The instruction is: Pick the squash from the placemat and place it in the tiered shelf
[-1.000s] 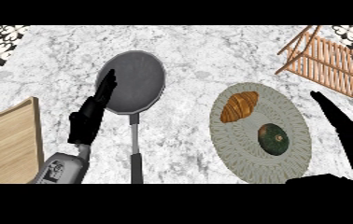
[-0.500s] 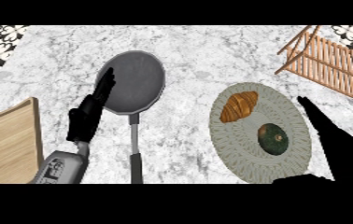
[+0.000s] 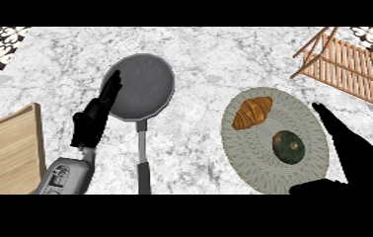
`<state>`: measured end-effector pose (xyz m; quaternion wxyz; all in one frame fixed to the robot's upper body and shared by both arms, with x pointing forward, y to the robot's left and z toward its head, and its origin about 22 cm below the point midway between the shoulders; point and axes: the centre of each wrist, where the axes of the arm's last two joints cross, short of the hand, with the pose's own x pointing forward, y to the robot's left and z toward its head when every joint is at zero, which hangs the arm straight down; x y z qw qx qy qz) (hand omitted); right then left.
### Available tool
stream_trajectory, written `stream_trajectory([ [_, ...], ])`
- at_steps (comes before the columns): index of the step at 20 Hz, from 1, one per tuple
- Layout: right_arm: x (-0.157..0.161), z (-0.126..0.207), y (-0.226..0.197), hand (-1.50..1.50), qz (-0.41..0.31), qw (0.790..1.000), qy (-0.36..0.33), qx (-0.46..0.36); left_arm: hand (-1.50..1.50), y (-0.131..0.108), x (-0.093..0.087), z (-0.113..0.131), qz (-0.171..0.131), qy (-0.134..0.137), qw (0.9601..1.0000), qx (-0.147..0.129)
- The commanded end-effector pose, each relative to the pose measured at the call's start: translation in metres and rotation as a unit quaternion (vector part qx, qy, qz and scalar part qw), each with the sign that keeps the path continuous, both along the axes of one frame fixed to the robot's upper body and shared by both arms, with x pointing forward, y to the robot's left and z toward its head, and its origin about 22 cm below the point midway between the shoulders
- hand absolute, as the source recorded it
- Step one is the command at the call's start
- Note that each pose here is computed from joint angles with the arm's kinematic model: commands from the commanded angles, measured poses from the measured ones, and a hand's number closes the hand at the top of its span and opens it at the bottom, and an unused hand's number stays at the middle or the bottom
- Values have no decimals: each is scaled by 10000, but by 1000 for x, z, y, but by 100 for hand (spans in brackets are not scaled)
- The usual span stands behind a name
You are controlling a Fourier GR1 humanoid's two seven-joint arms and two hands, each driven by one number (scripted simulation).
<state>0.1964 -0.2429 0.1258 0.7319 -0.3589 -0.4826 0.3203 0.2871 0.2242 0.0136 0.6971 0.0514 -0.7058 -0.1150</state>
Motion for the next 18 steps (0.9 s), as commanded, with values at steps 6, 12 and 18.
stream_trajectory([
  [6,13,-9,13,-150,-113,9998,96,-155,0,-14,-5,7,-90,7,9999,62],
  [12,18,-44,-1,-150,-106,9995,147,-263,0,8,-23,-2,81,-28,10000,1],
  [18,22,-45,4,-150,-188,9990,290,-277,0,-2,-10,-7,-42,-29,10000,-53],
])
